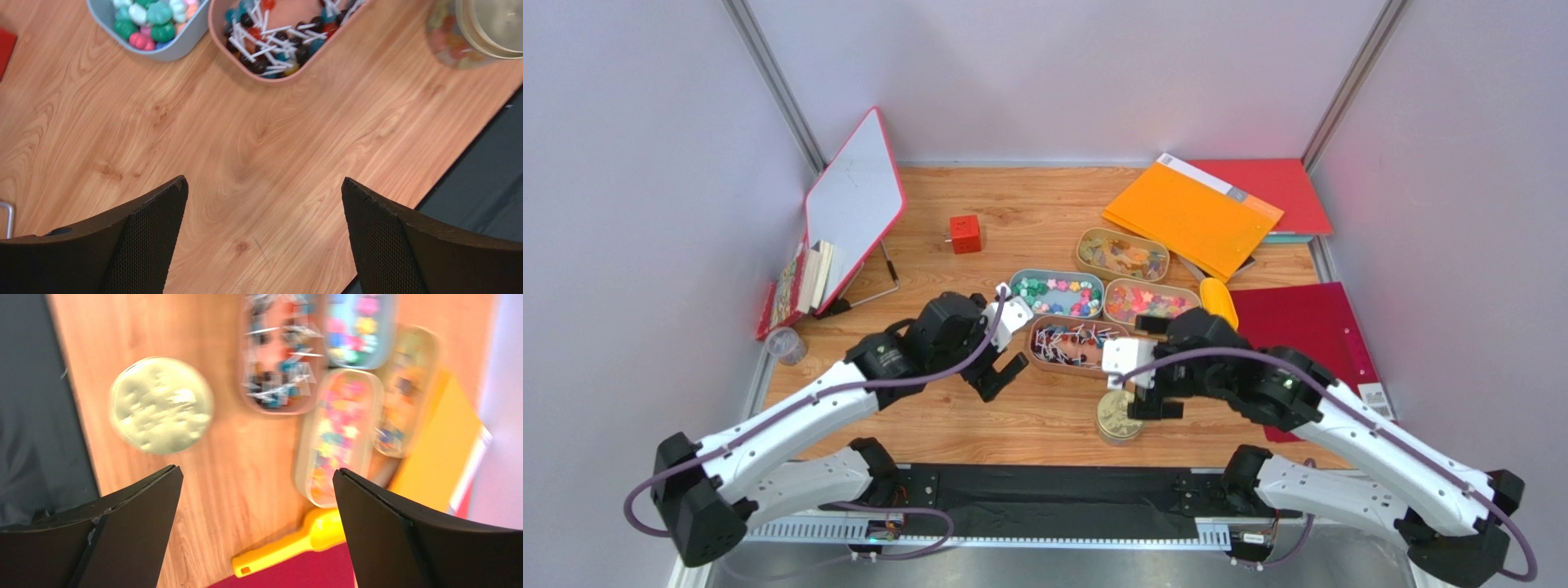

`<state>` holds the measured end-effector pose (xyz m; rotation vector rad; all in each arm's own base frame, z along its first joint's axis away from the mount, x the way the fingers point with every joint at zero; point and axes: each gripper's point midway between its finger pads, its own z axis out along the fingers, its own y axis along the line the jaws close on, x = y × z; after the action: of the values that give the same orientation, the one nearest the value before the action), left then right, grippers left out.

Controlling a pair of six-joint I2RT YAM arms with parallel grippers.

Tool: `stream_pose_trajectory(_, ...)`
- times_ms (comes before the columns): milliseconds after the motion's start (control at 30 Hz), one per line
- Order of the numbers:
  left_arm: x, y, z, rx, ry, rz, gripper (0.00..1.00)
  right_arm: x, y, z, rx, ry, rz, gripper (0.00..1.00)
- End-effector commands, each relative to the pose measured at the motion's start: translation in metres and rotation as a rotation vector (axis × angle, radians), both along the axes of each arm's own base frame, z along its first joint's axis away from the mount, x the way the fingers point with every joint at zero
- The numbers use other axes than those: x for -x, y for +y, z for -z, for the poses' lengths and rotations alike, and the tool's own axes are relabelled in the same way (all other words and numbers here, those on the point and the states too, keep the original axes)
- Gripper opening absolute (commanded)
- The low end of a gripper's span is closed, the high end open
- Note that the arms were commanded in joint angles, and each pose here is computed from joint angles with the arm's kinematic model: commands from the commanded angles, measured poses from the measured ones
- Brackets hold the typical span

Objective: Pack the candies
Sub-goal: Screw the bottle lid onto the packing bottle.

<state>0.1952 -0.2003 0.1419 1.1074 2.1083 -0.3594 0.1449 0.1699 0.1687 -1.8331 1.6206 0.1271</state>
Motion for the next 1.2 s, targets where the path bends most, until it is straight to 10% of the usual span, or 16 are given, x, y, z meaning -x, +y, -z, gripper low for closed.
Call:
stream_pose_trajectory(0, 0.024, -0.029, -0.01, 0.186, -0.101, 0.104, 1.0, -0.049, -0.046, -0.062, -0.152, -0.046, 0.447, 1.0)
stream_pose_trajectory(233, 0.054, -0.066, 0.007, 0.422, -0.06, 0.208, 0.99, -0.071, -0.104, -0.071, -0.096, -0.107, 0.688, 1.0)
stream_pose_trajectory(567, 0.125, -0.109, 0.056, 0.329, 0.015, 0.605, 1.0, -0.038, -0.1, -0.037, -0.118, 0.04, 0.661, 1.0)
stream_pose_trajectory(1167, 0.098, -0.147, 0.153, 0.173, 0.024, 0.526, 1.0, -0.019, -0.093, -0.007, -0.118, 0.108, 0.582, 1.0)
